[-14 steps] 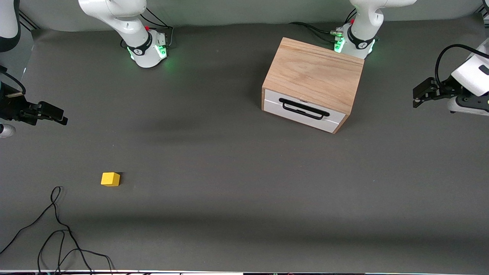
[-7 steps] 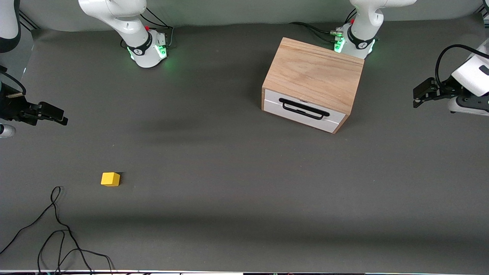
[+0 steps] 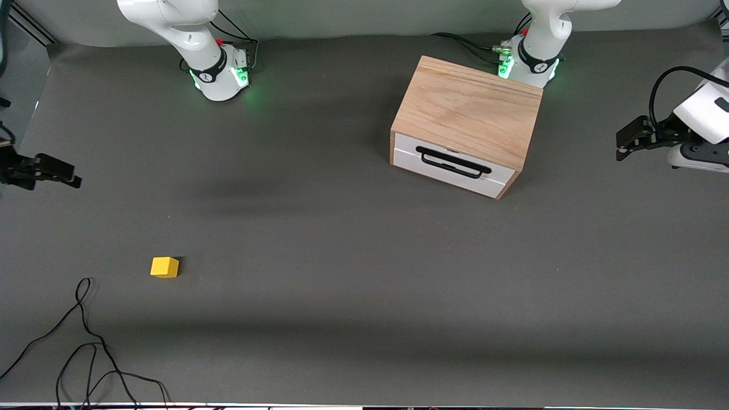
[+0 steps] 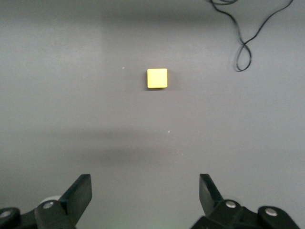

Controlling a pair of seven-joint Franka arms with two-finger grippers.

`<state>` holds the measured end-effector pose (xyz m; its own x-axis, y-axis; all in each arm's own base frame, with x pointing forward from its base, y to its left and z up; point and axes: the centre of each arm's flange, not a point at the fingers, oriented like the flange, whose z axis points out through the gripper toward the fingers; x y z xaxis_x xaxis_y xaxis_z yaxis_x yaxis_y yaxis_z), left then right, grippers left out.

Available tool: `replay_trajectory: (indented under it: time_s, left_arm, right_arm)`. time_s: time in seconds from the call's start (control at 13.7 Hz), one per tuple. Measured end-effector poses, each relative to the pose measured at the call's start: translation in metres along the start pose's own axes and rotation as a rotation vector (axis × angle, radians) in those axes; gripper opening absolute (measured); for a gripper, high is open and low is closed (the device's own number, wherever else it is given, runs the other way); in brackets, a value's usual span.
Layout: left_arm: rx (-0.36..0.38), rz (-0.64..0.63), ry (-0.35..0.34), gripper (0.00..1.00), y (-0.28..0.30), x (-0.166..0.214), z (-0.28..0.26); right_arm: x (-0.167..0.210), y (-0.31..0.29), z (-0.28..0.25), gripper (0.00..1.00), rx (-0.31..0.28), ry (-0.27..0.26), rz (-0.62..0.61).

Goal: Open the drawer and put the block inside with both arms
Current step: 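Move the right gripper toward the yellow cube, then lower the right gripper over the yellow cube and close on it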

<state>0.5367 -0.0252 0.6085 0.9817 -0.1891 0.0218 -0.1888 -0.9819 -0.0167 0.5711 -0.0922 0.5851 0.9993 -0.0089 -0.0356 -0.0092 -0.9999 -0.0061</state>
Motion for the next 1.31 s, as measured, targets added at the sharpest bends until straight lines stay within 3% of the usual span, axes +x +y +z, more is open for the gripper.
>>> replay_trajectory:
  time_s: [0.29,0.58,0.8,1.02,1.31]
  left_arm:
    - [0.000,-0.001,-0.001,1.00,0.000,0.000,0.000]
    - [0.000,-0.002,-0.002,1.00,-0.001,0.000,0.000]
    - [0.000,-0.002,-0.002,1.00,-0.001,0.000,0.001]
    - [0.000,-0.002,-0.002,1.00,-0.001,0.000,0.001]
    - [0.000,-0.002,-0.002,1.00,-0.001,0.000,0.001]
  right_arm:
    - [0.035,0.011,0.005,1.00,-0.022,0.013,0.009]
    - [0.066,0.008,0.039,1.00,-0.021,-0.026,0.005]
    - [0.092,0.004,0.091,1.00,0.034,-0.036,0.011]
    - [0.109,0.007,0.156,1.00,0.032,-0.036,0.022]
    - [0.100,0.015,0.229,1.00,0.021,-0.015,0.043]
